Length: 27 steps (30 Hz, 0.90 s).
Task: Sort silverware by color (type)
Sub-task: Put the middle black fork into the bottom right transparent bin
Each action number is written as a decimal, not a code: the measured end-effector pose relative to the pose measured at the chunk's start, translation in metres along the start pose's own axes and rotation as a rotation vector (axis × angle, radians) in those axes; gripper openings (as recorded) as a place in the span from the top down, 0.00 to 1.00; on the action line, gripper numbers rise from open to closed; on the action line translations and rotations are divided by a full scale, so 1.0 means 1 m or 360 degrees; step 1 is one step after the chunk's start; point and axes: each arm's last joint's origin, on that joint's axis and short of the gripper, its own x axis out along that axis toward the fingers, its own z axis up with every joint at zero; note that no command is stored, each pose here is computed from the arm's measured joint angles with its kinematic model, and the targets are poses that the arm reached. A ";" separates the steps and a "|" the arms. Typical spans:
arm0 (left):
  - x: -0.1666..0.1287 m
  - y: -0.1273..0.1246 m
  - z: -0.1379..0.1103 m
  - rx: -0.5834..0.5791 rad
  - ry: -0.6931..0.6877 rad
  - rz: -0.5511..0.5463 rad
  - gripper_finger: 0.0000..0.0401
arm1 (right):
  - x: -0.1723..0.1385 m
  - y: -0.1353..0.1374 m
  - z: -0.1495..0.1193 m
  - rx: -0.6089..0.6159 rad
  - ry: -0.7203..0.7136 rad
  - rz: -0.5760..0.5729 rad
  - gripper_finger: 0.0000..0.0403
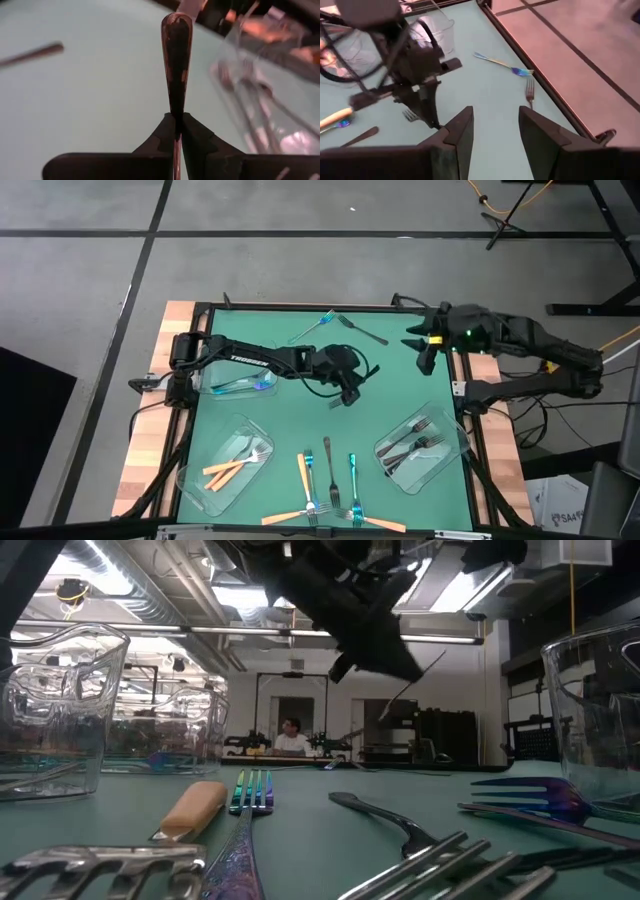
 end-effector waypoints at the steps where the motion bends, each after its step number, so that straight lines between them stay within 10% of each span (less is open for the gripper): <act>1: 0.000 -0.001 0.002 -0.0002 -0.0041 -0.0004 0.98 | 0.001 0.001 -0.005 0.0016 -0.0002 -0.0017 0.64; 14: -0.005 -0.005 0.029 -0.0062 -0.0534 0.0067 0.98 | 0.017 0.007 -0.058 0.0083 0.0099 -0.0237 0.64; 27: -0.011 -0.008 0.043 -0.0109 -0.0805 0.0057 0.98 | 0.028 0.011 -0.054 0.0120 -0.0060 -0.0192 0.64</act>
